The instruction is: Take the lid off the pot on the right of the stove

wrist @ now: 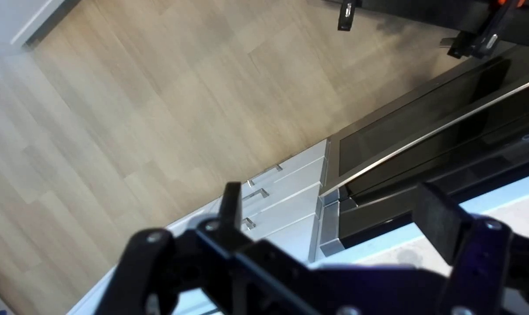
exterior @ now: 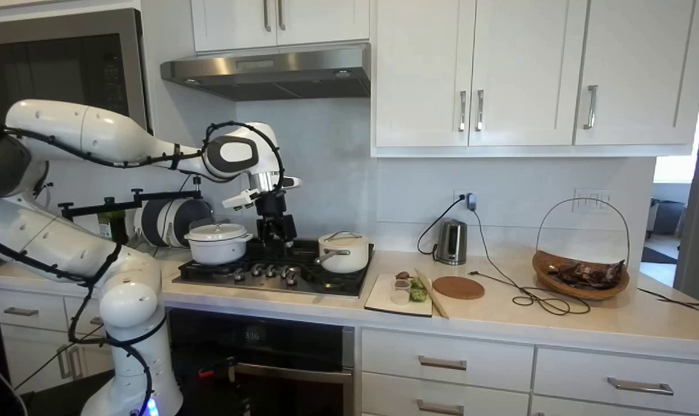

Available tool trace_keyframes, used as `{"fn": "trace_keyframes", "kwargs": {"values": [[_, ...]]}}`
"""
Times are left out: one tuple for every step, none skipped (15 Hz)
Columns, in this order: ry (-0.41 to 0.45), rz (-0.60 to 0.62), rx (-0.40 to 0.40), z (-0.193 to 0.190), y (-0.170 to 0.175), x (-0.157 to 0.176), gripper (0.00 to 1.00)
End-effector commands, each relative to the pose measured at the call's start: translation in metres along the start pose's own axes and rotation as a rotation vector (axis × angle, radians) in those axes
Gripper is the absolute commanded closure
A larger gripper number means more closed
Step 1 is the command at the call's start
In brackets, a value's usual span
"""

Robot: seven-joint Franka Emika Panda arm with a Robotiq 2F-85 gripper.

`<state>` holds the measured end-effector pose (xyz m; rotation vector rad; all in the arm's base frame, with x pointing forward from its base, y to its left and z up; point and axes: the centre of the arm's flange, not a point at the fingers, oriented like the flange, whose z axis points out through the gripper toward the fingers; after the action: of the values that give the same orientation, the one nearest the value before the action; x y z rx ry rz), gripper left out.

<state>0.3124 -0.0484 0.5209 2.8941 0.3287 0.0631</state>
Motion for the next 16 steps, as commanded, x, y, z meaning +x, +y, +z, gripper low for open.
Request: {"fn": "trace_keyframes", "kwargs": {"values": [[0.017,-0.09,0.051,-0.002,-0.022,0.057,0.0],[0.024,-0.119,0.059,-0.006,-0.032,0.072,0.0],[0.025,-0.14,0.071,-0.009,-0.04,0.085,0.0],[0.036,-0.157,0.092,-0.016,-0.048,0.099,0.0],[0.043,-0.168,0.1,-0.022,-0.055,0.111,0.0],[0.052,-0.178,0.107,-0.029,-0.062,0.124,0.0],[0.063,-0.19,0.113,-0.034,-0.067,0.136,0.0],[0.071,-0.191,0.115,-0.04,-0.072,0.146,0.0],[0.077,-0.19,0.117,-0.044,-0.077,0.158,0.0],[0.077,-0.196,0.118,-0.049,-0.08,0.167,0.0],[0.084,-0.198,0.114,-0.053,-0.084,0.176,0.0],[0.091,-0.199,0.113,-0.056,-0.088,0.185,0.0],[0.098,-0.194,0.112,-0.059,-0.093,0.194,0.0],[0.104,-0.188,0.111,-0.062,-0.098,0.202,0.0],[0.116,-0.154,0.093,-0.067,-0.105,0.211,0.0],[0.122,-0.132,0.087,-0.069,-0.112,0.218,0.0]]}}
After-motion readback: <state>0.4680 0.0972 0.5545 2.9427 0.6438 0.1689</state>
